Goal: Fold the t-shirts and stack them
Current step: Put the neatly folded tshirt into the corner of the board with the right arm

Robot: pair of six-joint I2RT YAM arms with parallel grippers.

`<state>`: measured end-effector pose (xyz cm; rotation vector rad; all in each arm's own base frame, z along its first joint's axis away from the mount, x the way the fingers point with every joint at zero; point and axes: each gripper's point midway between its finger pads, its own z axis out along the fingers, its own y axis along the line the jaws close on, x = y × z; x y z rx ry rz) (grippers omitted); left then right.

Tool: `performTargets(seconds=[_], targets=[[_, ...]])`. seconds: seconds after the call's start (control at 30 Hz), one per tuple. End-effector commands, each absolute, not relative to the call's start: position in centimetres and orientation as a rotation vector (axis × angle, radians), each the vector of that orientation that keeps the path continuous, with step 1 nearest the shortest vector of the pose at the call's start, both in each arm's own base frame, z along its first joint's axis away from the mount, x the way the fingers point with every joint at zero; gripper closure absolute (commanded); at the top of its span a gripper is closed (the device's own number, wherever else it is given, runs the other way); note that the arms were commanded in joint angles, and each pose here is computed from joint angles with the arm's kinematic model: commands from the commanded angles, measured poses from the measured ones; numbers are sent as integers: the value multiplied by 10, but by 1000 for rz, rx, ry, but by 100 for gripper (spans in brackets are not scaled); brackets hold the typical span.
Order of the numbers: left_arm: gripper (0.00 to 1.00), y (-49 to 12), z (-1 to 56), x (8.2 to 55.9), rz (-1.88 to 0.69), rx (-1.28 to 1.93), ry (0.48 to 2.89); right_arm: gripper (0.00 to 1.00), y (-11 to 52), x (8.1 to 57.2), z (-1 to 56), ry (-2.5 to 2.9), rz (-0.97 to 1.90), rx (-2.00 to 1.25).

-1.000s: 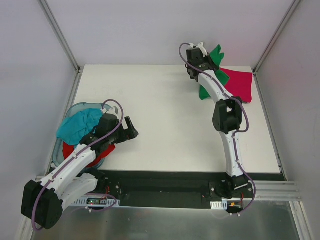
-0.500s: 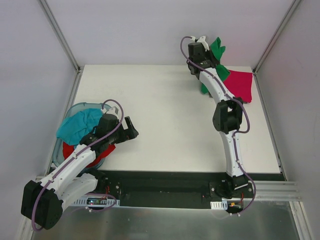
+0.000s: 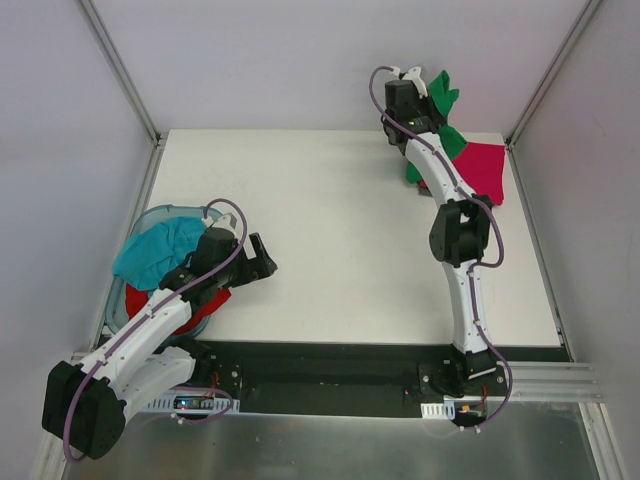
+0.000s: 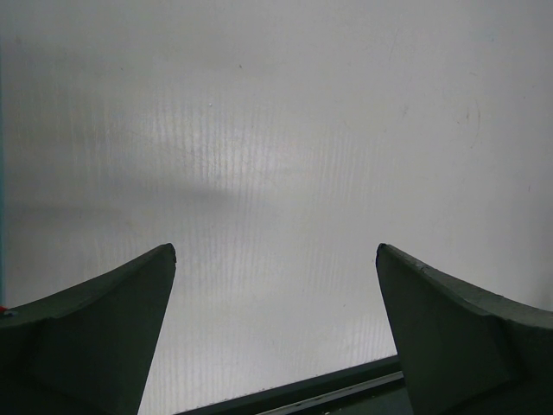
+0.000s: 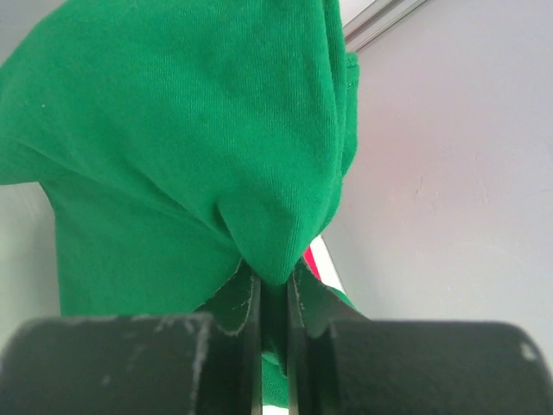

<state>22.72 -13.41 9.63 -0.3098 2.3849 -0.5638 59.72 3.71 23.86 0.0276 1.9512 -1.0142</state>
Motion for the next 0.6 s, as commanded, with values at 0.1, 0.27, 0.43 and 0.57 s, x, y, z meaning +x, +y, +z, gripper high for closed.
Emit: performTargets(seconds=[0.1,0.27,0.43,0.57], targets=[[1,-132,106,233,-560,-308,2349,100,25,578,329,1809,-911,187],[1,-133,106,233,-561,-307,2353,100,22,574,334,1816,-895,193],[1,-133,106,233,-561,-307,2351,100,17,572,324,1849,-865,211],[1,-133,106,233,-561,-307,2351,100,1,574,304,1885,-891,240]])
